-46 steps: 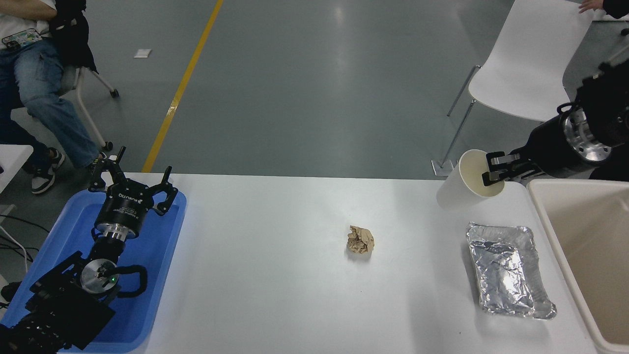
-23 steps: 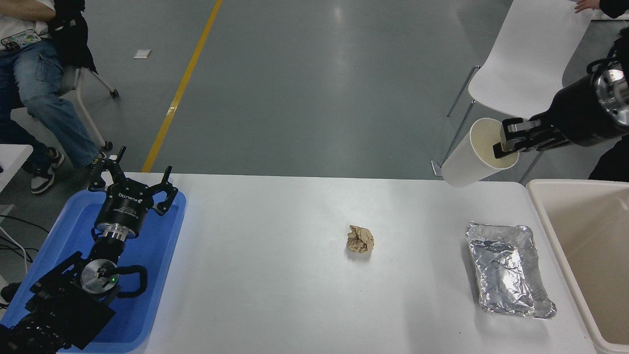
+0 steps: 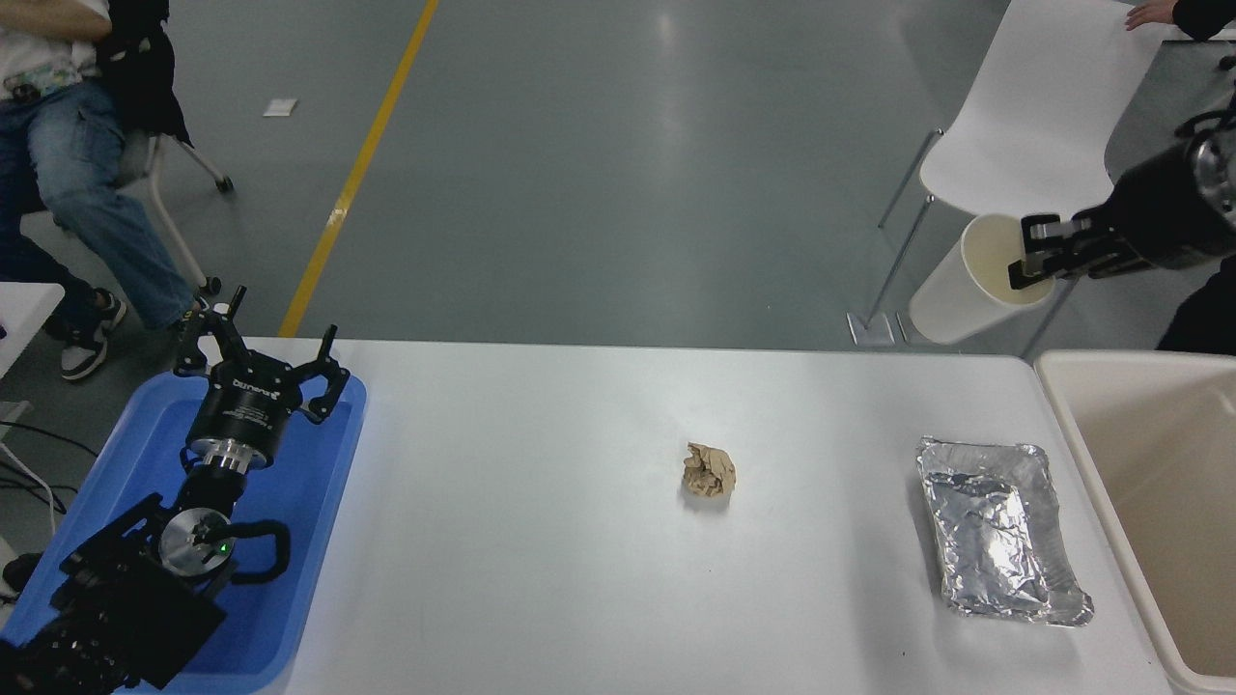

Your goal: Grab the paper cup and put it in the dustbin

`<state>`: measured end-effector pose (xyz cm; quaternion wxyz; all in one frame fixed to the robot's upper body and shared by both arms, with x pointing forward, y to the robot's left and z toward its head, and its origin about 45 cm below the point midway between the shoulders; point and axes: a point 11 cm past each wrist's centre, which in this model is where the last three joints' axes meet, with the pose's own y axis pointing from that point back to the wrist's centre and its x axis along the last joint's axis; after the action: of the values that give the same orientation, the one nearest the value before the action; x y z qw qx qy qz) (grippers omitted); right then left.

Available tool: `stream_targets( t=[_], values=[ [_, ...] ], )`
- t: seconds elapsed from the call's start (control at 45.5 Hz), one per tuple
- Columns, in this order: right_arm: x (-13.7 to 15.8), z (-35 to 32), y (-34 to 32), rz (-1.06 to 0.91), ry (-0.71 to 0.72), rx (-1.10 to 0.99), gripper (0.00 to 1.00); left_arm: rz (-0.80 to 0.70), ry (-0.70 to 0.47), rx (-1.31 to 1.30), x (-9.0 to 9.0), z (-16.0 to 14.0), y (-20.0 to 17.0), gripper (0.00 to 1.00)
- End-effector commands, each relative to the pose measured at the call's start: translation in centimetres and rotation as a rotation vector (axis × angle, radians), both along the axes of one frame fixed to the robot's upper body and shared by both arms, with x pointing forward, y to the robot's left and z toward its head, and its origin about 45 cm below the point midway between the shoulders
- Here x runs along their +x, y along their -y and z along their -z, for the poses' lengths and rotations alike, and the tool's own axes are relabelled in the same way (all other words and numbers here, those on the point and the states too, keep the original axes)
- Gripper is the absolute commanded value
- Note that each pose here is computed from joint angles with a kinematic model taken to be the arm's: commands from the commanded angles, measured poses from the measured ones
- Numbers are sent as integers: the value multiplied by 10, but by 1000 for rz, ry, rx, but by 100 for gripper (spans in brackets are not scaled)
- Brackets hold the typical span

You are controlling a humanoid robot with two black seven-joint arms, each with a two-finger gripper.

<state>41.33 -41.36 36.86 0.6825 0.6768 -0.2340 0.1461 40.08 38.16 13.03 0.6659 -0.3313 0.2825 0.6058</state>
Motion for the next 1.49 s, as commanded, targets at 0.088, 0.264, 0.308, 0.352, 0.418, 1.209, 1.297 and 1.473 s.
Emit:
stream_targets(
  t=[0.088,0.264,0.308,0.352,0.418,1.209,1.297,1.473],
  values=[
    [4,47,138,309,124,-181,0,0,0,0,0,0,0,100],
    [-17,76,189,422,200,-262,0,0,0,0,0,0,0,100],
    [-23,83,198,442,219,-277,0,1,-1,0,0,0,0,100],
    [-28,92,204,457,235,-285,0,1,1,-1,0,0,0,100],
    [-32,106,207,464,265,-303,0,0,1,-1,0,0,0,100],
    [-127,264,197,698,359,-307,0,0,0,0,0,0,0,100],
    [-132,272,194,707,346,-297,0,0,0,0,0,0,0,100],
    [-135,276,192,712,338,-290,0,1,-1,0,0,0,0,100]
  ],
)
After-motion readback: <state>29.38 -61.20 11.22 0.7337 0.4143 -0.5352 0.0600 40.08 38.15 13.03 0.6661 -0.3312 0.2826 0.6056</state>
